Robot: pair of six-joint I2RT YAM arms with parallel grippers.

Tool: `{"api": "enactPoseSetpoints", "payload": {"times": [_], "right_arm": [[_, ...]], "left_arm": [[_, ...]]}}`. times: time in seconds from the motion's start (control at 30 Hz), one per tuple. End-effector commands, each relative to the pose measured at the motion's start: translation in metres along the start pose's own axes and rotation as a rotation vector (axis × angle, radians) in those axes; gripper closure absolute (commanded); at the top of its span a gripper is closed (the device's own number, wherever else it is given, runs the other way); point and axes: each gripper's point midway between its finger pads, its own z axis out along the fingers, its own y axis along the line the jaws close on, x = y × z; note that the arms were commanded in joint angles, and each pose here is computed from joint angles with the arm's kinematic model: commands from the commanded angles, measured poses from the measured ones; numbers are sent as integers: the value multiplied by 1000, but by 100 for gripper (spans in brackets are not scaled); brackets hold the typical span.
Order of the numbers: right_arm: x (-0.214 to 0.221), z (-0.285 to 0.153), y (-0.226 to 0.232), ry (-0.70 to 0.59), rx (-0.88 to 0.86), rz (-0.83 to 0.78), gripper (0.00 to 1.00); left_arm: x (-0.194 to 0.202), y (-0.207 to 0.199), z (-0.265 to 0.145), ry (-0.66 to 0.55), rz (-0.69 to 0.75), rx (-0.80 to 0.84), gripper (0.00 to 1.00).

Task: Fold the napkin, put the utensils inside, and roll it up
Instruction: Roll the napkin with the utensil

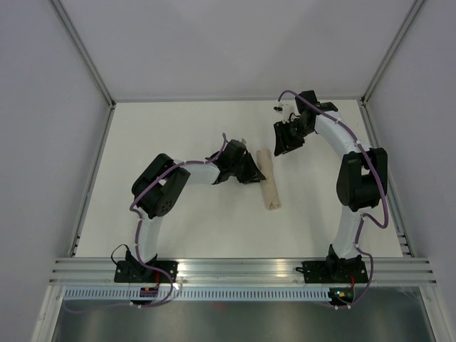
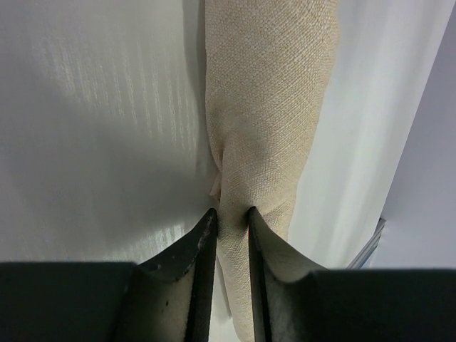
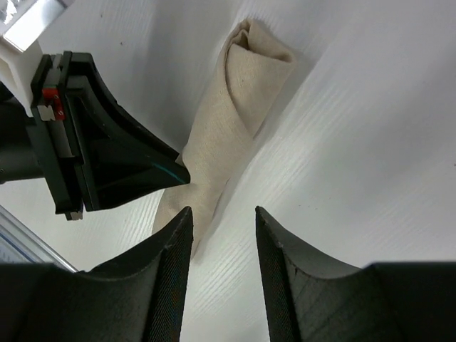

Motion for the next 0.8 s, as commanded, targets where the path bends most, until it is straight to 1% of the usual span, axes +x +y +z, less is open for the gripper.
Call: {"api": "enactPoseSetpoints", "payload": {"times": [0.0, 0.07, 0.17, 0.37, 0.53, 0.77], "right_arm": [[9, -8, 9, 6, -27, -18, 53], [13, -6, 4, 15, -10, -19, 54], [22, -4, -1, 29, 10, -28, 54], [44, 7, -4, 82, 2, -25, 56], [52, 14, -3, 97, -17, -15, 57], [70, 30, -7, 143, -24, 8, 58]], "left_arm": [[33, 106, -8, 95, 14, -358, 72], [33, 105, -9, 96, 23, -354, 69], [33, 104, -9, 101, 34, -347, 68], [20, 82, -17, 74, 69, -310, 65], [15, 71, -18, 78, 97, -286, 62], [11, 59, -19, 77, 121, -255, 62]]}}
